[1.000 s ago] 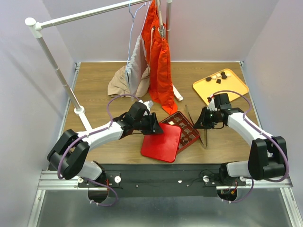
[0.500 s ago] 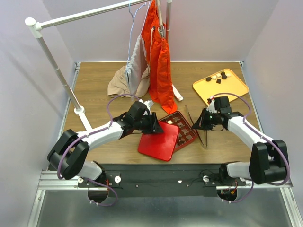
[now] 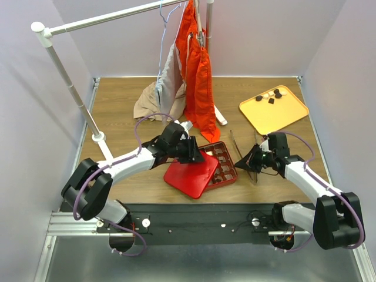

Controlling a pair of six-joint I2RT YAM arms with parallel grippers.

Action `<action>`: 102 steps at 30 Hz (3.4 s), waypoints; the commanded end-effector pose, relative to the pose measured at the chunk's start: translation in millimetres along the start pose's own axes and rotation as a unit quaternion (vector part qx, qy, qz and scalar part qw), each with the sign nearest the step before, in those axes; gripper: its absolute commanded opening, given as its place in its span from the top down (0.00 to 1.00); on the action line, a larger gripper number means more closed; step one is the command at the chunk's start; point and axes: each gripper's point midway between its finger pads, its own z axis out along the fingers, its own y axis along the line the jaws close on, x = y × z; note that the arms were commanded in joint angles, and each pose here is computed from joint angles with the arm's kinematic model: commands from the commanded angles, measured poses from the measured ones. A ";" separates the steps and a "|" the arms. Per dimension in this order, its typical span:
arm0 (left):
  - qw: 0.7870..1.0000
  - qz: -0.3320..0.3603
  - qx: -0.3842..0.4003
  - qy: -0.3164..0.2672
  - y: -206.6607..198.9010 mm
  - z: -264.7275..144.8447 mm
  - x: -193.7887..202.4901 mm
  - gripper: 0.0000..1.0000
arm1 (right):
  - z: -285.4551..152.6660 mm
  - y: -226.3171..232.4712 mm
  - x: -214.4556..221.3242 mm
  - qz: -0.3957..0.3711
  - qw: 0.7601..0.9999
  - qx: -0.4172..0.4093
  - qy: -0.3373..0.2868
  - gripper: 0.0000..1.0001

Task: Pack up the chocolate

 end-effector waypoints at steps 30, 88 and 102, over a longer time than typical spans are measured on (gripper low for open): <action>1.000 0.008 -0.011 0.007 -3.1 21.3 -13.3 0.50 | 24.8 81.3 24.4 -0.147 0.980 -0.089 0.097 0.44; 0.983 -0.055 -0.153 -0.089 93.5 -67.0 -37.8 0.18 | 44.5 81.5 33.7 -0.086 0.978 -0.140 0.125 0.99; 0.995 -0.041 -0.087 -0.026 104.9 -26.5 -9.2 0.10 | 47.0 75.9 31.5 -0.086 0.977 -0.142 0.134 0.99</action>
